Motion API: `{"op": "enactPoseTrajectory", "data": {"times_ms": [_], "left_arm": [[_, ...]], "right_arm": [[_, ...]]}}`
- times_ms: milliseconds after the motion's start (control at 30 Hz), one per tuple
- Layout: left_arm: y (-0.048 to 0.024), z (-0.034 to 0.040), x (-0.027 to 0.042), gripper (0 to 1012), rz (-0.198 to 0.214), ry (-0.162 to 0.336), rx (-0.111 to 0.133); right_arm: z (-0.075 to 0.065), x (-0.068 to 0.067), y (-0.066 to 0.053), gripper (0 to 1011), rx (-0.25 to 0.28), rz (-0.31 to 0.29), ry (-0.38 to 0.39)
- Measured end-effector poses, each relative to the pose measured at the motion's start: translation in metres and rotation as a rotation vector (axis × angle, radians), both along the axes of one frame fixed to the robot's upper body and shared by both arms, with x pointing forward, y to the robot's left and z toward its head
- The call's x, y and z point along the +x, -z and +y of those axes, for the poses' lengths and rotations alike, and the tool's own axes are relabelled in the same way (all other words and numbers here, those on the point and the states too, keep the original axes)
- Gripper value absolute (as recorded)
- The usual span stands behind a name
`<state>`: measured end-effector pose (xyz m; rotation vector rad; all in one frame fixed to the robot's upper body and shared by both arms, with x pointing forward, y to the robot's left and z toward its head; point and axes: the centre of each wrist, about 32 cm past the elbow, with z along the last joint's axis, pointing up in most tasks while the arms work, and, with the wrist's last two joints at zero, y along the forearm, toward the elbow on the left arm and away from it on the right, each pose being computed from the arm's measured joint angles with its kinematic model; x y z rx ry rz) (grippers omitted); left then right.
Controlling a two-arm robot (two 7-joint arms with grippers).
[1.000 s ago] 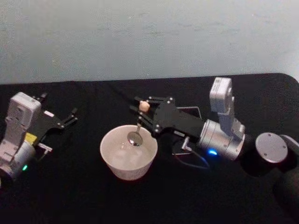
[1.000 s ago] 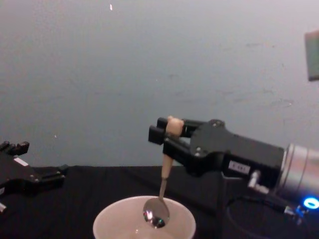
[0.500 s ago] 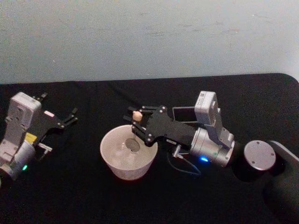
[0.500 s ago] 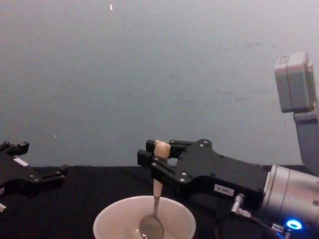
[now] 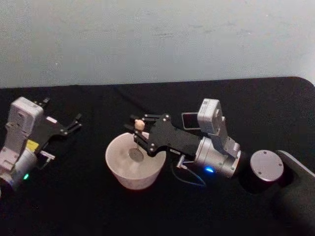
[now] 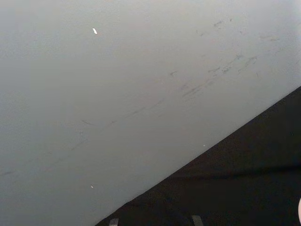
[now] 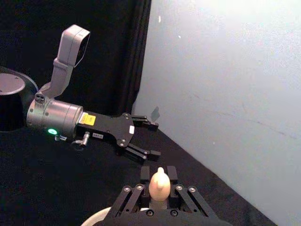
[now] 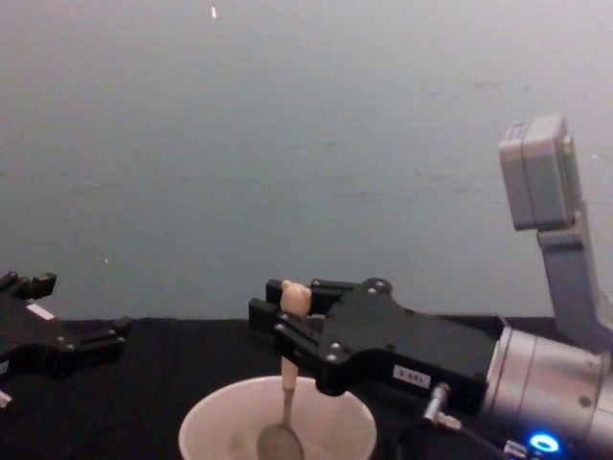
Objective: Pick up the stirring spoon with one hand, stir inside the cup, then place it back in its original position.
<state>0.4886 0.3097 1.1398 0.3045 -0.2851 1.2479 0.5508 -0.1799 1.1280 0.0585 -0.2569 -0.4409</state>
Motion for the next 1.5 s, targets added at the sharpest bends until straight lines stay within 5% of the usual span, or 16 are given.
{"op": "enactPoseTrajectory", "data": {"times_ms": [533, 933, 1233, 1500], "left_arm": [[0.0000, 0.0000, 0.0000, 1001, 0.000, 0.000, 0.000], [0.0000, 0.0000, 0.0000, 1001, 0.000, 0.000, 0.000], [0.0000, 0.0000, 0.0000, 1002, 0.000, 0.000, 0.000], [0.0000, 0.0000, 0.0000, 1001, 0.000, 0.000, 0.000]], "right_arm": [[-0.013, -0.001, -0.001, 212, -0.010, 0.006, 0.058], [-0.028, -0.027, -0.002, 212, -0.005, 0.048, 0.012], [-0.015, -0.037, 0.000, 213, 0.009, 0.077, -0.033], [0.006, -0.029, 0.000, 213, 0.038, 0.082, -0.022]]}}
